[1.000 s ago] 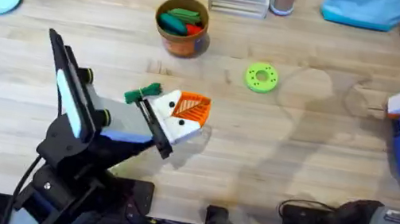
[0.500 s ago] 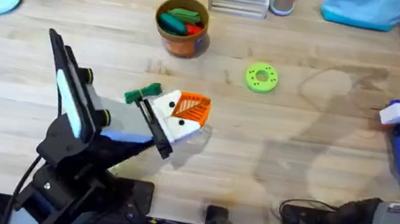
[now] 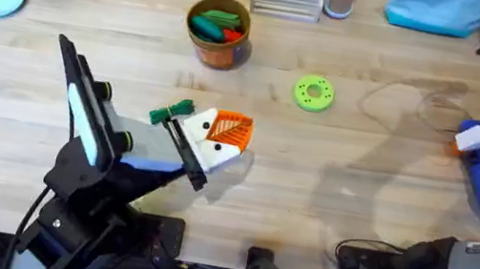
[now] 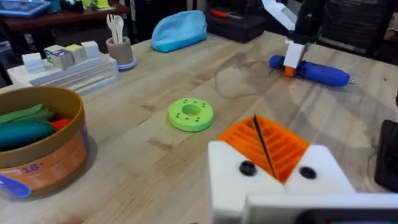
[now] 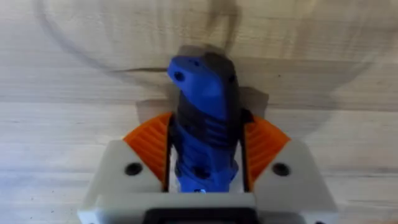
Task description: Pick up the gripper from the table and insert it into the empty holder that is missing its gripper. Then pick up a screw, insert it into the mounting hole, and use the screwdriver to tighten it. Finally, clean up the table by picking up the vegetable and placing it into the bucket.
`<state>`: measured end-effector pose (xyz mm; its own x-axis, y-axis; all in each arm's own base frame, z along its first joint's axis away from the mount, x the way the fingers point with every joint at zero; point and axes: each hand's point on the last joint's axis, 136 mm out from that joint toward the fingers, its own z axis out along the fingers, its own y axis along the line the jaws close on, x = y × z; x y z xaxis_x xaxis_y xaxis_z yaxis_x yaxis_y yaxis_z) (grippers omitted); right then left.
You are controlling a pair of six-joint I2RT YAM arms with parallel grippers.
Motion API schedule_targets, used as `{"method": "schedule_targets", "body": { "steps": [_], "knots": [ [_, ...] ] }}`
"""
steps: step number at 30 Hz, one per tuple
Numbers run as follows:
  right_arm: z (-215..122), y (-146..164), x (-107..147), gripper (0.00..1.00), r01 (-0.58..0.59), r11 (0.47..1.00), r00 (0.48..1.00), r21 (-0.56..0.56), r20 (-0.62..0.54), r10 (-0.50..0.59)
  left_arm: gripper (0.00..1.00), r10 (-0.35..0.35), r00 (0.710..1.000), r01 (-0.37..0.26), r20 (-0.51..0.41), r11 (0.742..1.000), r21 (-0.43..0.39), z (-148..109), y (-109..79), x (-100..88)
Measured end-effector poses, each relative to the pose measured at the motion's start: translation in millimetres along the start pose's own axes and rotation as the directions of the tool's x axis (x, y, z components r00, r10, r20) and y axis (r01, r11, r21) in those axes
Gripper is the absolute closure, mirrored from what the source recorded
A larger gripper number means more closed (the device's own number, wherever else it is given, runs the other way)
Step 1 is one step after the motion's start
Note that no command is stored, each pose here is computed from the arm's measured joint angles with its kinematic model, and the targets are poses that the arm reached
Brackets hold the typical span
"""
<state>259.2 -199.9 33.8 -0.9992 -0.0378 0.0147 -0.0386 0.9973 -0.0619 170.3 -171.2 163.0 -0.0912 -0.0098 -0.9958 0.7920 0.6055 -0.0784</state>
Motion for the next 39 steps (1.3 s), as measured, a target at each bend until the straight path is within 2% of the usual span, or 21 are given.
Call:
{"method": "schedule_targets", "body": {
  "steps": [6,10,16,20,24,27,29,32,35,39],
  "knots": [
    [0,-2,0,0.773,0.007,1.0,1.0,0.011,-0.004,-0.007,0.996,0.0,1.0,0.0,0.0,1.0,0.0,0,0.0,0.0],
    [2,-4,1,0.966,0.008,1.0,1.0,0.019,-0.011,-0.008,0.996,0.0,1.0,0.0,0.0,1.0,0.0,0,0.0,0.0],
    [0,3,0,0.979,0.028,1.0,0.999,0.014,-0.031,-0.027,0.996,0.0,1.0,0.0,0.0,1.0,0.0,0,0.0,0.0],
    [-3,16,-9,0.979,0.043,0.999,0.999,0.007,-0.028,-0.043,0.996,0.0,1.0,0.0,0.0,1.0,0.0,0,0.0,0.0],
    [-20,22,-35,0.979,0.01,1.0,0.999,0.017,0.037,-0.011,0.996,0.0,1.0,0.0,0.0,1.0,0.0,0,0.0,0.0],
    [-49,24,-64,0.979,-0.028,0.999,0.986,0.023,0.165,0.024,0.996,0.0,1.0,0.0,0.0,1.0,0.0,0,0.0,0.0],
    [-79,24,-85,0.979,-0.062,0.998,0.955,0.03,0.293,0.051,0.996,0.0,1.0,0.0,0.0,1.0,0.0,0,0.0,0.0],
    [-135,25,-111,0.979,-0.122,0.991,0.863,0.044,0.497,0.085,0.996,0.0,1.0,0.0,0.0,1.0,0.0,0,0.0,0.0],
    [-198,33,-122,0.979,-0.167,0.985,0.736,0.043,0.67,0.096,0.996,0.0,1.0,0.0,0.0,1.0,0.0,0,0.0,0.0],
    [-268,62,-124,0.979,-0.153,0.988,0.574,0.011,0.815,0.08,0.996,0.0,1.0,0.0,0.0,1.0,0.0,0,0.0,0.0]
  ]
}}
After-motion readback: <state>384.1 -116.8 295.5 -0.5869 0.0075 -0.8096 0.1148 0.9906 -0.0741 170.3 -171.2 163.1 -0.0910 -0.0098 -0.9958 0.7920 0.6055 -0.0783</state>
